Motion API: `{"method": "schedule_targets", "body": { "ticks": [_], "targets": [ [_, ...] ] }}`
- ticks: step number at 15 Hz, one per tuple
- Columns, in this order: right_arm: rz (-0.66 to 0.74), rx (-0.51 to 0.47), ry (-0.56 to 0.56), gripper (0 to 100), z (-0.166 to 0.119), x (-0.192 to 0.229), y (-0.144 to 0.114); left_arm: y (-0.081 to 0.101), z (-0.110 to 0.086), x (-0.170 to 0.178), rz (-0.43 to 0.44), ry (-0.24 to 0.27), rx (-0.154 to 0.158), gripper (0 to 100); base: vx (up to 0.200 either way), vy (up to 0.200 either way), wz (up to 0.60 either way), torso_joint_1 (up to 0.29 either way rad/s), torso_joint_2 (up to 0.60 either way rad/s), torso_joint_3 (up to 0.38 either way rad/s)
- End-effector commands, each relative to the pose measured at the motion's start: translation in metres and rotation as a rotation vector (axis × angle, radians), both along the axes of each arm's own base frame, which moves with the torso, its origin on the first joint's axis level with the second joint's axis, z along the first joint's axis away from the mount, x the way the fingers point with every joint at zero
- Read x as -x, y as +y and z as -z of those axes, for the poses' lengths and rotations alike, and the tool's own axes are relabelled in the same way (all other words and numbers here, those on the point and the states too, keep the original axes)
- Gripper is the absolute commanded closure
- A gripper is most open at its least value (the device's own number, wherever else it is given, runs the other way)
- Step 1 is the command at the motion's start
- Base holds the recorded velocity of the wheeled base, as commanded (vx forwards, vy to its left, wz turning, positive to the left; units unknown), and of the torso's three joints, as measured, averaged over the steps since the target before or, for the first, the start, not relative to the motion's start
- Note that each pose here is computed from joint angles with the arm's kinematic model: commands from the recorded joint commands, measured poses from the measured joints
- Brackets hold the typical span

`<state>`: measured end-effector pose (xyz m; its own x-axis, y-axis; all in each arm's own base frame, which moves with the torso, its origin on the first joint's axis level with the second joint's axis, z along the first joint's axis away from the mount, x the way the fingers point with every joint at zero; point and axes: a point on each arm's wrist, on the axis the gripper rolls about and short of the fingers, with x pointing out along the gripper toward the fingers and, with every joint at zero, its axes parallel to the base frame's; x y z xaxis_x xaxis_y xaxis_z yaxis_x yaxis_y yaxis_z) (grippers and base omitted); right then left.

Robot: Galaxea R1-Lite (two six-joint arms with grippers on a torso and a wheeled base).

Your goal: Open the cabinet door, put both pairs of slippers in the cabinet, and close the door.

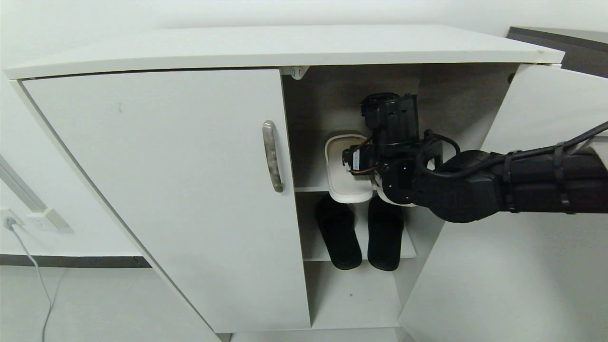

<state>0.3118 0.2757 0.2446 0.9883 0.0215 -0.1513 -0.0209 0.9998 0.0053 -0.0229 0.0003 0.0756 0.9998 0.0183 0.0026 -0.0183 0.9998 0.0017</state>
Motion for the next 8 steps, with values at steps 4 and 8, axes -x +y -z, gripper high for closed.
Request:
{"method": "schedule_targets", "body": {
  "ticks": [4,8],
  "targets": [
    [-0.110,-0.028,-0.026,0,-0.022,0.076,-0.017,0.000,0.000,0.000,0.000,0.001,0.000,100,0.000,0.000,0.00,0.000,0.00,0.000],
    [-0.153,-0.044,-0.038,0,-0.009,0.112,-0.042,0.000,0.000,0.000,0.001,0.001,-0.001,100,0.000,0.000,0.00,0.000,0.00,0.000]
  ]
}}
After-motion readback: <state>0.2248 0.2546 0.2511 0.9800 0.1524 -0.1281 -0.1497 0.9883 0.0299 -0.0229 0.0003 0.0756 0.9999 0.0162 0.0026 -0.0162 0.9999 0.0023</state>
